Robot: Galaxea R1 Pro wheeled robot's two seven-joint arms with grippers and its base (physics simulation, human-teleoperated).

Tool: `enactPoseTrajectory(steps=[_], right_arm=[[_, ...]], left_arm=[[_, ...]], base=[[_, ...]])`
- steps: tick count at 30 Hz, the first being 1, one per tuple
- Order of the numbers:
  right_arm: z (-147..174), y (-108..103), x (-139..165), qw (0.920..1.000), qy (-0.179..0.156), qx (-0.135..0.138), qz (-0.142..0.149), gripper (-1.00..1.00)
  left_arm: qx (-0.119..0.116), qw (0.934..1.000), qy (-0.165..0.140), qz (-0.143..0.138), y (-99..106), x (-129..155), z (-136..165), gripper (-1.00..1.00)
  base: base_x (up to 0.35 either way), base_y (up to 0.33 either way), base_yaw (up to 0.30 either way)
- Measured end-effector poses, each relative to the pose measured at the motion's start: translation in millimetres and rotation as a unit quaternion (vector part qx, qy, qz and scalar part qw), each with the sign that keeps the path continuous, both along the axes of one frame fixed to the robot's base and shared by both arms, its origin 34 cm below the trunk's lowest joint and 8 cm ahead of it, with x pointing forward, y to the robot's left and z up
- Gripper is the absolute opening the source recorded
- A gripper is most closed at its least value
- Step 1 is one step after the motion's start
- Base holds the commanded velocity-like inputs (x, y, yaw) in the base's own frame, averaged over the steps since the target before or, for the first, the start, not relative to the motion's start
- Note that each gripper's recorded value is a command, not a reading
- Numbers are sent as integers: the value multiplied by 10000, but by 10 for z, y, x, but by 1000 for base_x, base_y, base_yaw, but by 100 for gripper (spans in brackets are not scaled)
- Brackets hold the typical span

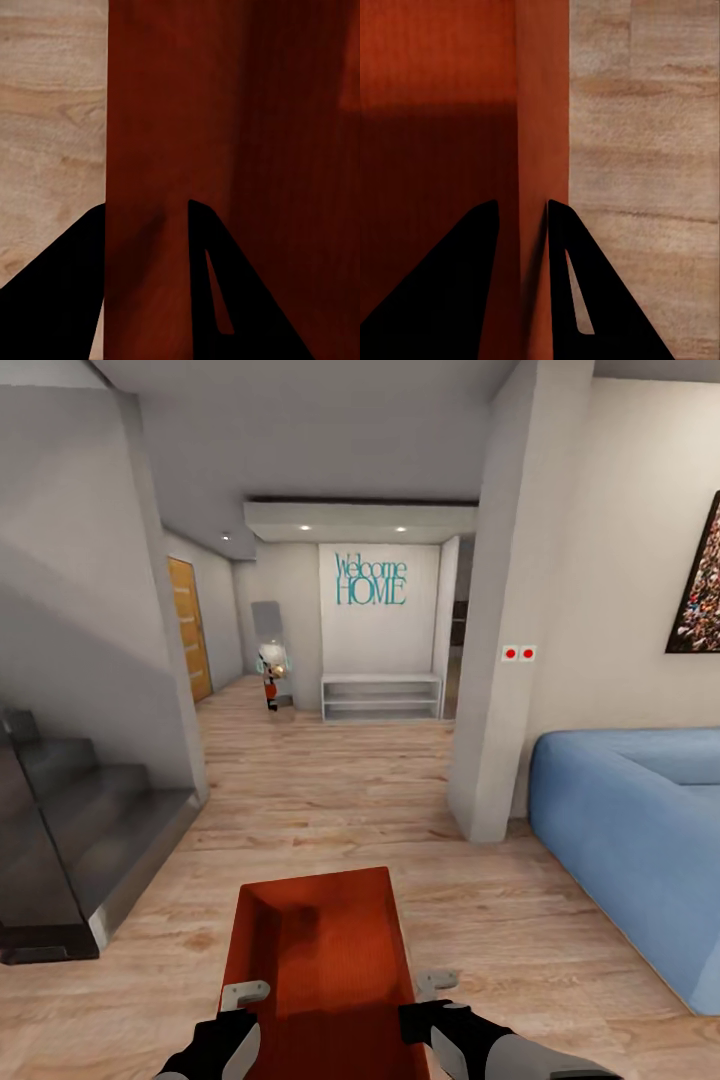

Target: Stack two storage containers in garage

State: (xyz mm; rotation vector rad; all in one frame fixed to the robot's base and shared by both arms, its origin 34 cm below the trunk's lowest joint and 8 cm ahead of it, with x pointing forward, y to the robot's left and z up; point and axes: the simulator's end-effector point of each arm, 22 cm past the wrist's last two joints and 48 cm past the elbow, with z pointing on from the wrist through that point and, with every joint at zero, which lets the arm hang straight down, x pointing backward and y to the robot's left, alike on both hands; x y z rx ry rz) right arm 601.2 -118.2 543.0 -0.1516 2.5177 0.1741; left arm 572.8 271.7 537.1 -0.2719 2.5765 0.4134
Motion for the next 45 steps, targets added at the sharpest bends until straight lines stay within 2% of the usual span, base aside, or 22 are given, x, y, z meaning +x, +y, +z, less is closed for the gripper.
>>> enactPoseTrajectory(steps=[45], right_arm=[[-3,0,-3,10000,4,2,-1,-100]], left_arm=[[0,10000,3,-3,-1,-2,-2,-100]], base=[[341,92,0]])
